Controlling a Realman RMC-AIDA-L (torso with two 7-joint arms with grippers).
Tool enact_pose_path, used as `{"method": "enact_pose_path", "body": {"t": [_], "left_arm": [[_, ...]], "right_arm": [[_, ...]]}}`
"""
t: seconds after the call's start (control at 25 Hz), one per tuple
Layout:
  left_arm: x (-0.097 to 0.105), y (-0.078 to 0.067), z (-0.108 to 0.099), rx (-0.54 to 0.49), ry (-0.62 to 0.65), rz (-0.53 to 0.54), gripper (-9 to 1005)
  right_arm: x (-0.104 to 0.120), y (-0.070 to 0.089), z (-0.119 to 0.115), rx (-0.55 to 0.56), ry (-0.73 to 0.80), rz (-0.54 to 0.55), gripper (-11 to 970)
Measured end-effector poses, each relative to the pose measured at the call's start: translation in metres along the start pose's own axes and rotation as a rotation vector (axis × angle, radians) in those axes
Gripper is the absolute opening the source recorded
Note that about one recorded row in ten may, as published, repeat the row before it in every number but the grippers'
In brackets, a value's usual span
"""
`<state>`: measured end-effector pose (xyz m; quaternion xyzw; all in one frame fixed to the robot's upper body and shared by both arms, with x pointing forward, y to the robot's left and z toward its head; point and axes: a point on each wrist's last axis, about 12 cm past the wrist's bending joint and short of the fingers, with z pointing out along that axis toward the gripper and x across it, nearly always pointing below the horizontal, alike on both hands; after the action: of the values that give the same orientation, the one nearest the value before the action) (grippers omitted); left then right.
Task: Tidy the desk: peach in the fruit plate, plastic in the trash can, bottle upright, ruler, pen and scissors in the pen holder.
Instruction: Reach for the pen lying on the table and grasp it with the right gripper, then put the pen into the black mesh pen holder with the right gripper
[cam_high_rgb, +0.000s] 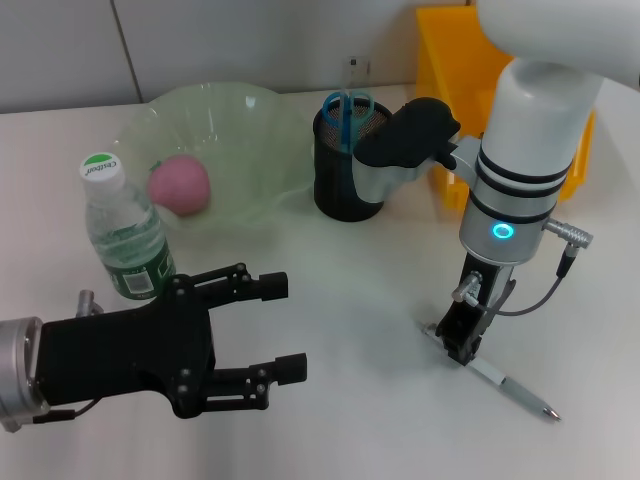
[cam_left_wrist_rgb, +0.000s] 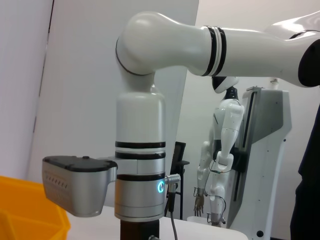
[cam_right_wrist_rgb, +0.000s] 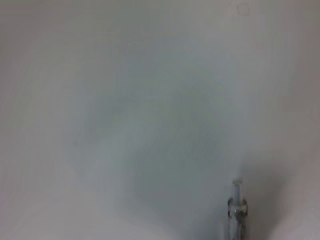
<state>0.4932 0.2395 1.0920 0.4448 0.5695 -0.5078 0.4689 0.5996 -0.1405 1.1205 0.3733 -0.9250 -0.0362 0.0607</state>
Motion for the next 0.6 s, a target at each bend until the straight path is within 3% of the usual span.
{"method": "enact_pose_path", "body": {"t": [0.28,0.6], "left_arm": [[-0.001,0.0,0.0,0.005,-0.002,0.003,813],[-0.001,0.0,-0.001,0.004,-0.001,0.004,813]], "right_arm": [[0.0,0.001,-0.002,-0.023,-0.032,-0.007,119],[-0.004,0.0,-0.025,-0.059,-0.133,-0.015,127]]}}
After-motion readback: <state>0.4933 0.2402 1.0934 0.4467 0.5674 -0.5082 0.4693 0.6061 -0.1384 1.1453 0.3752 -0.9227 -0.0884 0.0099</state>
